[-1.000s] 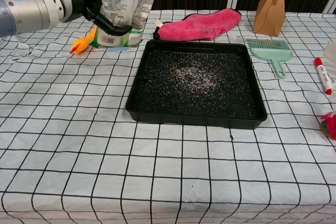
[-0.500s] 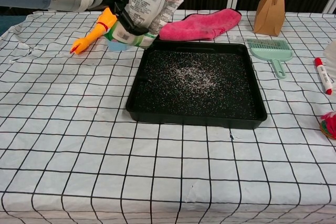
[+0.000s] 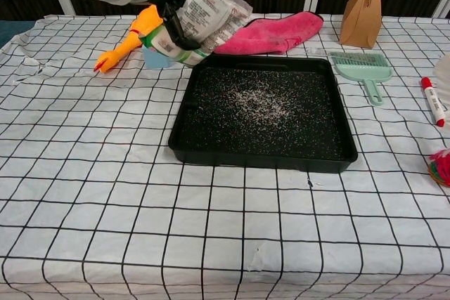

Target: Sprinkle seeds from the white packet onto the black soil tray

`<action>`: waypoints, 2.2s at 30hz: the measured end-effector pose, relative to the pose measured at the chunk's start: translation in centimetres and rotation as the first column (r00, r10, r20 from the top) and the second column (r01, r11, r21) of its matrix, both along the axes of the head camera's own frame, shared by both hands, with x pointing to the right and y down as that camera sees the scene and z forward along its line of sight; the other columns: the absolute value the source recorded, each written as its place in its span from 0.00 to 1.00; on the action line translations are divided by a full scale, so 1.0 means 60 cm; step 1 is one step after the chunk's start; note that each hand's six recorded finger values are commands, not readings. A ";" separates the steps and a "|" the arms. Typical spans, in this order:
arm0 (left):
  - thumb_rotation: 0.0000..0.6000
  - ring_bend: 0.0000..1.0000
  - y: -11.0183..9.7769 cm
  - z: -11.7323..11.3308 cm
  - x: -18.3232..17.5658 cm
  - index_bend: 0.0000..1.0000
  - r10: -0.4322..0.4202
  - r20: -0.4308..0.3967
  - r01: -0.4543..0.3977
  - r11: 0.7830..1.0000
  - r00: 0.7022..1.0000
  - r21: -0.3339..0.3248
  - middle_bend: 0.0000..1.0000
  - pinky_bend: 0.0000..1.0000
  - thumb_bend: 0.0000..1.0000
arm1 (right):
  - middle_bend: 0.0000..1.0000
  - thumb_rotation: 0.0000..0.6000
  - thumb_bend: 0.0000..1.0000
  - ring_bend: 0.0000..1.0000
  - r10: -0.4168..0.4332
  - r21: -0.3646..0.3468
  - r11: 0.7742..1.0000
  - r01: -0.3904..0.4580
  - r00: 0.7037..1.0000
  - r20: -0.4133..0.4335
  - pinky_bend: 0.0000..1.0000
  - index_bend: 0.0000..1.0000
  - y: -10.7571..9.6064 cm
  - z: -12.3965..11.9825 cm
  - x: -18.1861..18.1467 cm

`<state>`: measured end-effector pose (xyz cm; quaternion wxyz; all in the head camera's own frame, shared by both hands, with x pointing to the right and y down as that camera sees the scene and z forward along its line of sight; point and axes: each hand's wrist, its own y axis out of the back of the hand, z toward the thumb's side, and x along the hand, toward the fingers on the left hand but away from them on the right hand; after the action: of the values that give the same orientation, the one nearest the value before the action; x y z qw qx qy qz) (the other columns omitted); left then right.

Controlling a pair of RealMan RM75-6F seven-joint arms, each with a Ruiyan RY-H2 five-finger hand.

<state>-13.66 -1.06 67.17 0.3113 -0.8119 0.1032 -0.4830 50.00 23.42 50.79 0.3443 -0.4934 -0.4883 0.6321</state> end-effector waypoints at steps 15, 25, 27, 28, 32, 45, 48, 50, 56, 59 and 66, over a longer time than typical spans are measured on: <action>1.00 0.34 0.001 -0.018 0.041 0.41 0.096 0.183 -0.114 0.989 0.978 0.092 0.46 0.45 0.68 | 0.04 1.00 0.19 0.15 0.007 0.014 1.000 -0.007 1.000 0.002 0.33 0.26 0.000 -0.007 0.005; 1.00 0.34 0.013 -0.032 0.058 0.42 0.124 0.291 -0.170 0.976 0.949 0.139 0.47 0.45 0.68 | 0.04 1.00 0.19 0.15 0.007 0.017 1.000 -0.007 1.000 0.002 0.33 0.26 0.000 -0.007 0.005; 1.00 0.34 0.012 -0.034 0.058 0.43 0.131 0.308 -0.183 0.972 0.942 0.145 0.48 0.44 0.68 | 0.04 1.00 0.19 0.15 0.008 0.016 1.000 -0.008 1.000 0.001 0.33 0.26 0.000 -0.007 0.005; 1.00 0.34 0.012 -0.034 0.058 0.43 0.132 0.312 -0.185 0.972 0.941 0.146 0.48 0.44 0.68 | 0.04 1.00 0.19 0.15 0.008 0.015 1.000 -0.008 1.000 0.001 0.33 0.26 0.000 -0.007 0.005; 1.00 0.34 0.011 -0.036 0.055 0.43 0.131 0.333 -0.189 0.971 0.934 0.147 0.48 0.44 0.68 | 0.04 1.00 0.19 0.15 0.007 0.013 1.000 -0.007 1.000 0.000 0.33 0.26 0.000 -0.006 0.004; 1.00 0.34 0.011 -0.037 0.049 0.45 0.132 0.376 -0.177 0.980 0.917 0.088 0.49 0.44 0.68 | 0.04 1.00 0.20 0.15 0.013 0.011 1.000 -0.012 1.000 -0.011 0.33 0.26 0.001 -0.006 0.007; 1.00 0.34 0.010 -0.037 0.049 0.46 0.136 0.386 -0.180 0.980 0.912 0.080 0.49 0.44 0.68 | 0.04 1.00 0.20 0.15 0.015 0.012 1.000 -0.015 1.000 -0.014 0.33 0.26 0.001 -0.006 0.008; 1.00 0.34 0.010 -0.038 0.052 0.47 0.141 0.388 -0.183 0.980 0.911 0.074 0.49 0.44 0.68 | 0.04 1.00 0.20 0.15 0.017 0.011 1.000 -0.017 1.000 -0.016 0.33 0.26 0.001 -0.005 0.008; 1.00 0.34 0.009 -0.039 0.053 0.48 0.144 0.390 -0.183 0.981 0.910 0.066 0.50 0.44 0.69 | 0.04 1.00 0.20 0.15 0.016 0.009 1.000 -0.016 1.000 -0.020 0.33 0.26 0.001 -0.006 0.008; 1.00 0.34 0.009 -0.040 0.051 0.48 0.144 0.397 -0.183 0.981 0.906 0.061 0.50 0.44 0.69 | 0.04 1.00 0.20 0.15 0.018 0.010 1.000 -0.017 1.000 -0.021 0.33 0.26 0.001 -0.006 0.009; 1.00 0.35 0.010 -0.044 0.050 0.48 0.143 0.415 -0.176 0.983 0.898 0.043 0.50 0.44 0.69 | 0.04 1.00 0.20 0.15 0.019 0.010 1.000 -0.019 1.000 -0.021 0.33 0.26 0.001 -0.005 0.009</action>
<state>-10.65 -0.48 64.55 0.3966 -0.6850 -0.0122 -0.6110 50.55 23.45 50.49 0.3456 -0.4804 -0.4925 0.6381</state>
